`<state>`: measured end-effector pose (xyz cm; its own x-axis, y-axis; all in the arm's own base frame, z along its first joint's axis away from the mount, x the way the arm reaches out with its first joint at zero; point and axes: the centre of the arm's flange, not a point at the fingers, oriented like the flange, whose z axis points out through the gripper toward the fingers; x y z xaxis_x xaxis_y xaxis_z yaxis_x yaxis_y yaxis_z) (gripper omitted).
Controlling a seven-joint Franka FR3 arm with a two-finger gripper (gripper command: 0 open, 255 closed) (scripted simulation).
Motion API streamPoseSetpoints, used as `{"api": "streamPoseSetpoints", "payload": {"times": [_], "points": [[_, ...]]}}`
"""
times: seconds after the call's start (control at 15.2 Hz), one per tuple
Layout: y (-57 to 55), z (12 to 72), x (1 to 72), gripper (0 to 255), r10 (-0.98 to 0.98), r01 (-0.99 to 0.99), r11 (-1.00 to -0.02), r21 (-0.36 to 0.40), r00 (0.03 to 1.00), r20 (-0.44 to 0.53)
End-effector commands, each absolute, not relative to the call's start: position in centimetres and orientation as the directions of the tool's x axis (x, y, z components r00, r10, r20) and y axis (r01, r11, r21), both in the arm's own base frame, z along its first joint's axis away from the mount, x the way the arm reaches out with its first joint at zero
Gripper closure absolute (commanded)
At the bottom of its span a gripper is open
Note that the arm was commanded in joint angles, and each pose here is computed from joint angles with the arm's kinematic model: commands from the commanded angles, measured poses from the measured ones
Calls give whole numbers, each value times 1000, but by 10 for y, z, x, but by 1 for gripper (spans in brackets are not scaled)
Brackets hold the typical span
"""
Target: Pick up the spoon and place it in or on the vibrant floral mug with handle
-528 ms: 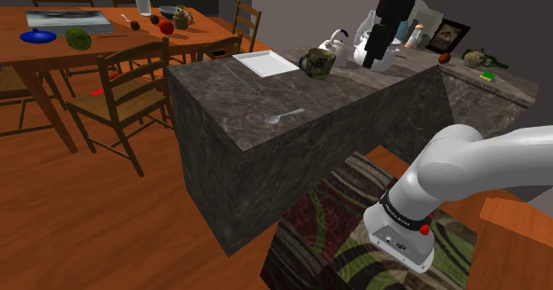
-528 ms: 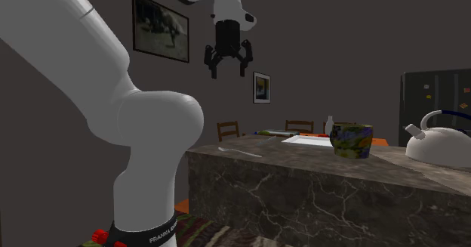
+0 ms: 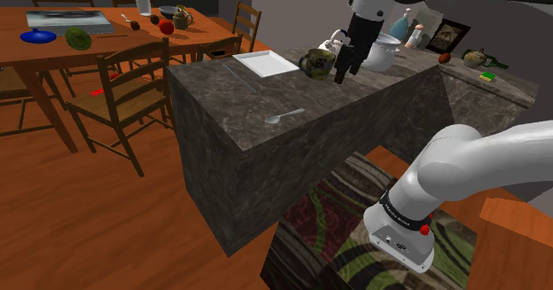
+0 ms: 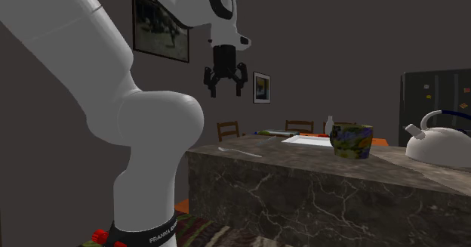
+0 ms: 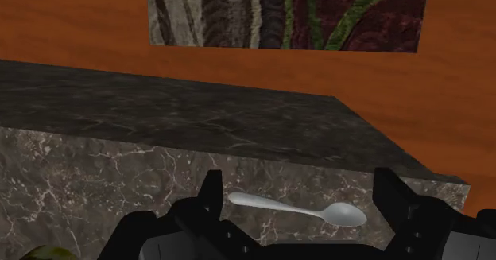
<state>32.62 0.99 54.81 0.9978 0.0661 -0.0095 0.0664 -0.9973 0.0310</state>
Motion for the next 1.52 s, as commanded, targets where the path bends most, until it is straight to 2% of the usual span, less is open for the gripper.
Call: {"api": "streamPoseSetpoints", "payload": {"times": [0.0,1.19,1.45], "points": [[23,530,338,0,48,47,-998,33,999,10],[114,372,472,0,-103,-110,-993,36,982,155],[113,356,474,0,-103,-110,-993,36,982,155]]}}
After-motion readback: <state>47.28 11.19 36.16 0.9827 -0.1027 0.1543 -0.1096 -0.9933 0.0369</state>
